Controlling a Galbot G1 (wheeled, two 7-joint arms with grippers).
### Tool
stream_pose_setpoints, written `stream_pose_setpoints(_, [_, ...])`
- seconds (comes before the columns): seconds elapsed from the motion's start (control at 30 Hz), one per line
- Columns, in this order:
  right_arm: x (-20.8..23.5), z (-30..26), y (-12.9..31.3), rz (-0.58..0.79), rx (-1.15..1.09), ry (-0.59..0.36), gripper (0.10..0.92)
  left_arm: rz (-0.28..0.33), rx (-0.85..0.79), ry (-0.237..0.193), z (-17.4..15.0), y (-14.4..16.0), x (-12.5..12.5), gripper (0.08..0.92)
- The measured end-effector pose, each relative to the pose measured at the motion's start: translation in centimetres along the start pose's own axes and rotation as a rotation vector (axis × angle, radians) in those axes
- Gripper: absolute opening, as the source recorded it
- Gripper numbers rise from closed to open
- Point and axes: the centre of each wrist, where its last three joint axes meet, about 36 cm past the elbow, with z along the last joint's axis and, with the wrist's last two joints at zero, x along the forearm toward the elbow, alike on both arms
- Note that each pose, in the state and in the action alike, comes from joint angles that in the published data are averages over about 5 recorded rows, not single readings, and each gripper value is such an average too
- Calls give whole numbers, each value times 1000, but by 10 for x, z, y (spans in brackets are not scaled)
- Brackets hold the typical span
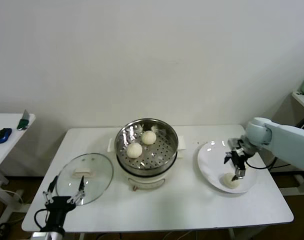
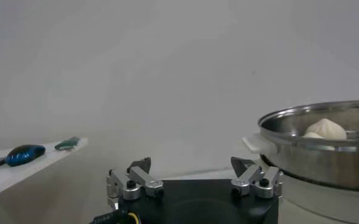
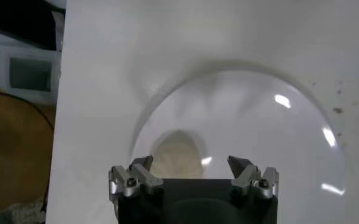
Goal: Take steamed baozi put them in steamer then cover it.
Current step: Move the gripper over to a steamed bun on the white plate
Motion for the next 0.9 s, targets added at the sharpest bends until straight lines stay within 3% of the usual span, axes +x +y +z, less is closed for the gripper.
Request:
stream_pose_setpoints(0.57, [-37, 8, -2, -30, -10, 32, 817, -7, -9, 17, 9, 0, -2, 823])
stream_pose_setpoints(0.9, [-38, 5, -8, -33, -3, 32, 737, -9, -13, 20, 10, 0, -2, 823])
